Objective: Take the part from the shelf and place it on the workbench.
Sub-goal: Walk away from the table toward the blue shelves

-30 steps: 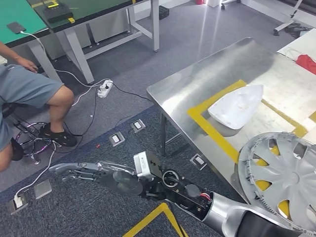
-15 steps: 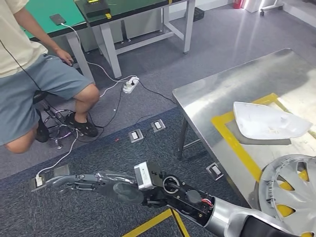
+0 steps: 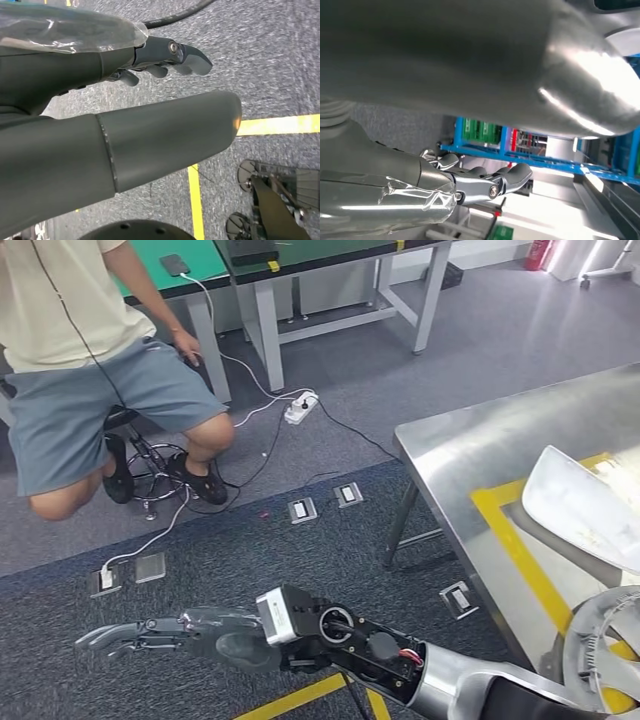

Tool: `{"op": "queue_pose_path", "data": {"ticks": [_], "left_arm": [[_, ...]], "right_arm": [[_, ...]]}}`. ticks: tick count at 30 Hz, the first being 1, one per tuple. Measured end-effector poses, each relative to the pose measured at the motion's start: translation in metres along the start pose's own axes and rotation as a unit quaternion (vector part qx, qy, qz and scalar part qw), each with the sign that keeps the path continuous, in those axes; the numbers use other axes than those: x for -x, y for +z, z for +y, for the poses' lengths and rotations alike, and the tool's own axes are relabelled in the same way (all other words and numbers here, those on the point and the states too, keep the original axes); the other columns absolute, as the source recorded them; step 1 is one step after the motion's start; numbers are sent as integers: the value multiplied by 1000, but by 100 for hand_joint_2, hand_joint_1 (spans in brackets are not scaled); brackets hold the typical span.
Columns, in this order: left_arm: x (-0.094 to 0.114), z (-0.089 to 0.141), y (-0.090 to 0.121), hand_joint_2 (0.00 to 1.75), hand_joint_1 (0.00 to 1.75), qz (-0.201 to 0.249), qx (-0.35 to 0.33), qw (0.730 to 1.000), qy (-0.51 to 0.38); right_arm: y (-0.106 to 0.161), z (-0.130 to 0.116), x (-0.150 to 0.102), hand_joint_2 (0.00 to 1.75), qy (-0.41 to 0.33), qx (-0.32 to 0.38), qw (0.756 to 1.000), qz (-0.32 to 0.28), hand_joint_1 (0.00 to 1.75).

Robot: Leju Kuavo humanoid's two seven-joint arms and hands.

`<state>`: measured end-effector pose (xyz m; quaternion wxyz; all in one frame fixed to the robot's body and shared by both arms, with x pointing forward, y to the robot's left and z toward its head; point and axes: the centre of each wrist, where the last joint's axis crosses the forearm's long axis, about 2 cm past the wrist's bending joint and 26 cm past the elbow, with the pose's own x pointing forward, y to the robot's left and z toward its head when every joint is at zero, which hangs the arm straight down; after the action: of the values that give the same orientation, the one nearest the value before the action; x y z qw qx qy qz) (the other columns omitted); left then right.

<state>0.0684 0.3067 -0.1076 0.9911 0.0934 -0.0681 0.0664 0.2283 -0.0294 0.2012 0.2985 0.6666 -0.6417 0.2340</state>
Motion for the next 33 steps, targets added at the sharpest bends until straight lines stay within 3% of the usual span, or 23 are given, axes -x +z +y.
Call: {"op": "queue_pose_path", "data": {"ticks": [27,33], "left_arm": [[-1,-1,0,0,0,-9,6,1000,-12],[0,-2,0,0,0,-4,9,1000,-7]], "right_arm": [[2,4,5,0,-1,2,1000,7,0],[8,-1,4,0,79,23,995,51,0]]}}
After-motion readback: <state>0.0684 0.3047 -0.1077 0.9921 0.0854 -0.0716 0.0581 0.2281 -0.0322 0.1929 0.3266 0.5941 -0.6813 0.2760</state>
